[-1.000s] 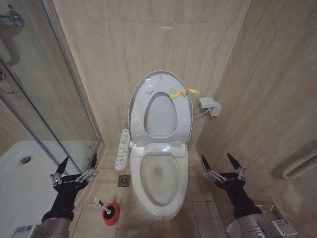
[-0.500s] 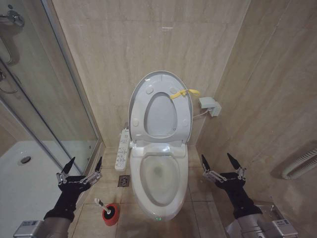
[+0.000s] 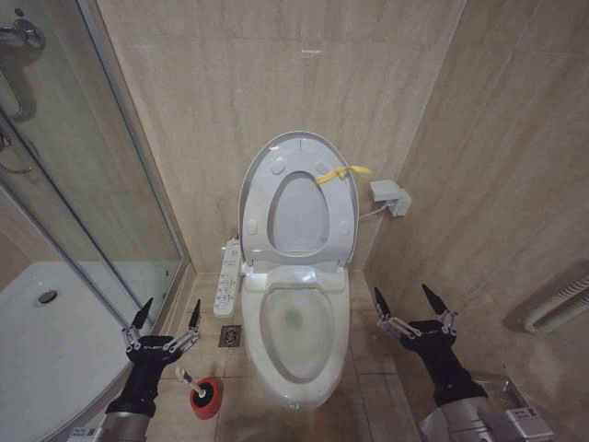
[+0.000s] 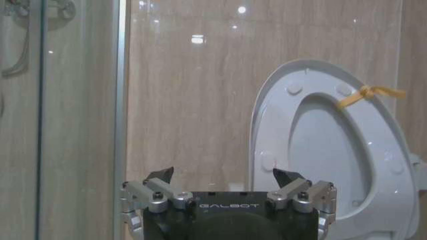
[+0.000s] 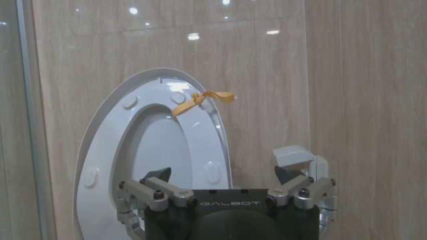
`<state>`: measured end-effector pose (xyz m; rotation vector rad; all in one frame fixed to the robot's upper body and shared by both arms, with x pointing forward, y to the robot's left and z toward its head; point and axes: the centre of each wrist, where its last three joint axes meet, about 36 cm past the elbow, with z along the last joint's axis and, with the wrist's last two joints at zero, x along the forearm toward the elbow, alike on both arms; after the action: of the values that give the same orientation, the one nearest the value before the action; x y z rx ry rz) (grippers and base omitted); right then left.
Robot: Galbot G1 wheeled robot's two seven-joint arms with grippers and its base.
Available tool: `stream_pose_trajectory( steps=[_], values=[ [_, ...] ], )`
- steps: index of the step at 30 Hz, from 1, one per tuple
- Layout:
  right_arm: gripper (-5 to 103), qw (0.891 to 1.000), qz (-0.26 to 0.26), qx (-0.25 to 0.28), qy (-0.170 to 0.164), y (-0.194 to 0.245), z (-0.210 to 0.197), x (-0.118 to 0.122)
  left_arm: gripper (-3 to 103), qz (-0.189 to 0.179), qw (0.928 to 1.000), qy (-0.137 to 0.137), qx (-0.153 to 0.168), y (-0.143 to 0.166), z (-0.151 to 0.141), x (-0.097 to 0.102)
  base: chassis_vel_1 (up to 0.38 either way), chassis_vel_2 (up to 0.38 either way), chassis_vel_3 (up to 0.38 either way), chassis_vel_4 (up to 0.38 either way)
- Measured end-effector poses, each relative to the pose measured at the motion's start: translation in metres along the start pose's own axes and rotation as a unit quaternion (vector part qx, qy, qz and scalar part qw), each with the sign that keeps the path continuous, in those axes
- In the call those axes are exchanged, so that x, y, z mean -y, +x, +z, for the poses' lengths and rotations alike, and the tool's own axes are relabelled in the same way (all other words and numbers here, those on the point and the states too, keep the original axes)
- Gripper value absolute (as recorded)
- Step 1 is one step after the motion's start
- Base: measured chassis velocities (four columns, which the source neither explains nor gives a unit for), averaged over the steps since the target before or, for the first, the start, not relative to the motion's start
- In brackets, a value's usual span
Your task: Open the toilet lid, clean the toilet bowl with a toilet brush, close the toilet lid, and flush.
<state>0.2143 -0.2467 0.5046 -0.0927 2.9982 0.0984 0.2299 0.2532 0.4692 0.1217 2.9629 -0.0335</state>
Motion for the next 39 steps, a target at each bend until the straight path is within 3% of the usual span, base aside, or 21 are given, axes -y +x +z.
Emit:
stream_pose_trajectory(
  steps=[13, 39],
  values=[
    [100, 1.0, 0.0, 0.0, 0.0, 0.0, 0.0, 0.0, 100, -0.011, 0.9999, 0.004, 0.01, 0.01, -0.033, 0.011, 0.0, 0.0, 0.0, 0.0],
    [100, 1.0, 0.0, 0.0, 0.0, 0.0, 0.0, 0.0, 100, -0.029, 0.9995, 0.012, -0.008, 0.018, -0.033, 0.02, 0.0, 0.0, 0.0, 0.0]
  ],
)
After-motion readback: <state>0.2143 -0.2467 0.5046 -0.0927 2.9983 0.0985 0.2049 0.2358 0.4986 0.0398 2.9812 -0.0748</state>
